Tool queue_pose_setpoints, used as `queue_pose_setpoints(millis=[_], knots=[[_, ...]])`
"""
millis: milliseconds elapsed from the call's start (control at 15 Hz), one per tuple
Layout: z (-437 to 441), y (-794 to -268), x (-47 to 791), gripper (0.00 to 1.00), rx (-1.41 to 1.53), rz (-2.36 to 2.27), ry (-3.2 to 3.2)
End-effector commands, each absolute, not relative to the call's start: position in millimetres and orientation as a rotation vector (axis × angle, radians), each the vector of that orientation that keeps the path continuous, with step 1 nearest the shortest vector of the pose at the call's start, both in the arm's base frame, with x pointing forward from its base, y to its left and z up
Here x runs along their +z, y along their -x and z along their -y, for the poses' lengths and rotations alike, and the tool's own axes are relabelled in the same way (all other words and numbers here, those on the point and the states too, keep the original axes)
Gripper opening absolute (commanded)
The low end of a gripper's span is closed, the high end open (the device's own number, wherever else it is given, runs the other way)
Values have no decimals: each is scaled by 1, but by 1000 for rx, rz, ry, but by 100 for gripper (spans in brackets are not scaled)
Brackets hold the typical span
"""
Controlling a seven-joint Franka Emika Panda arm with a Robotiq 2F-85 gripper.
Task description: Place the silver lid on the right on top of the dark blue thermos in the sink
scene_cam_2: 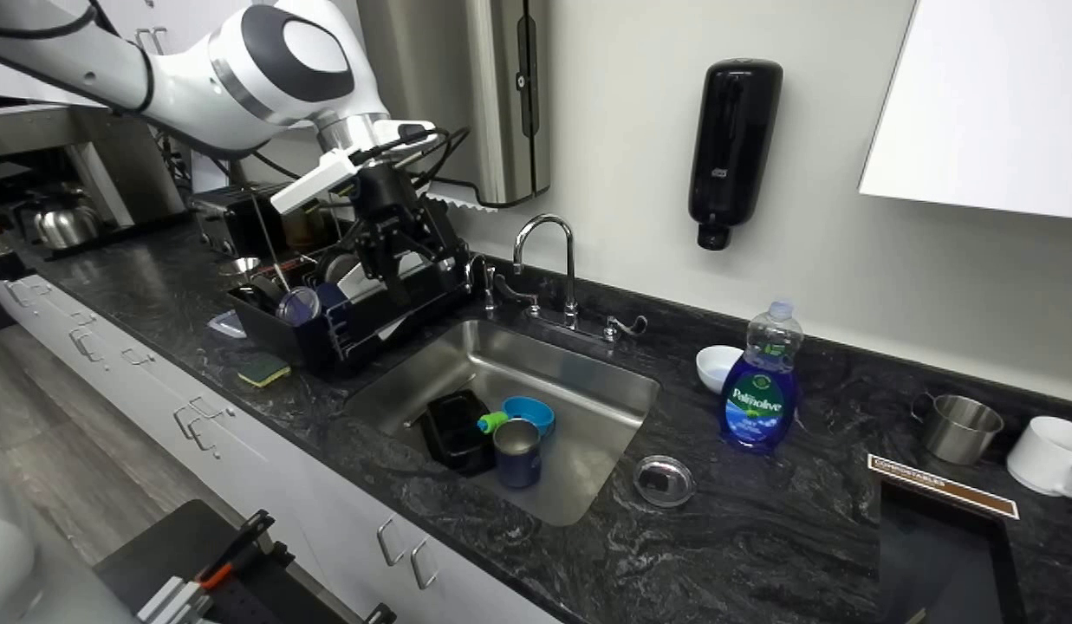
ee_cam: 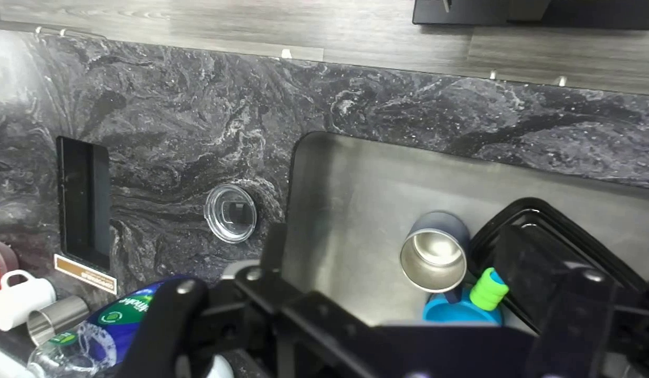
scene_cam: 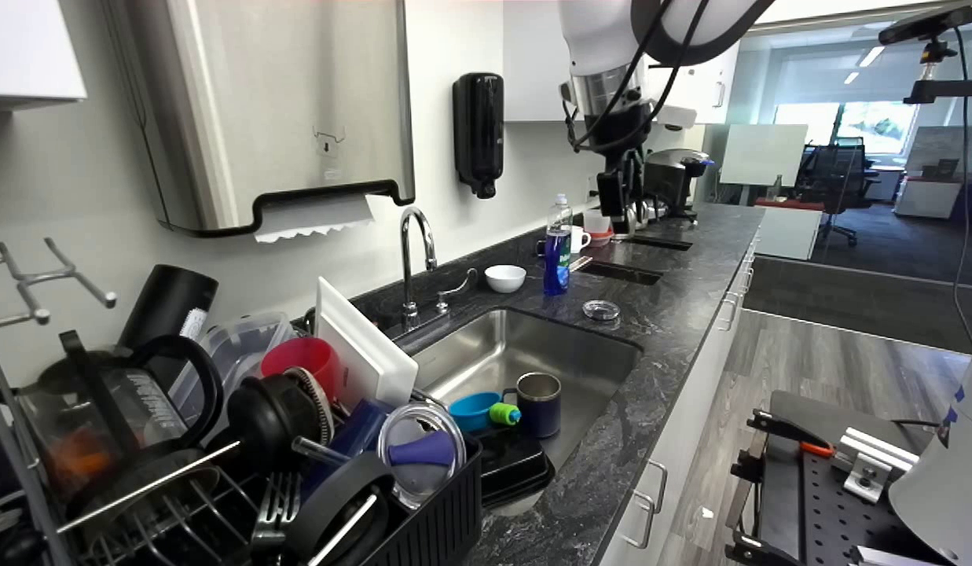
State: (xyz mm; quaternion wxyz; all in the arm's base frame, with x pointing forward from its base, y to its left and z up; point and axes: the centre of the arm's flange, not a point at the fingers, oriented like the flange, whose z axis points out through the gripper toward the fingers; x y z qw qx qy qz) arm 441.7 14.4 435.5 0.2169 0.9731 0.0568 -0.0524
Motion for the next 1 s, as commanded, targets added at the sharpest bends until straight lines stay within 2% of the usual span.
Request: queue_pose_setpoints(millis=[0, 933], knots=[[6, -448, 416, 100, -126, -127, -2650], [11, -446, 415, 100, -171, -115, -2647]])
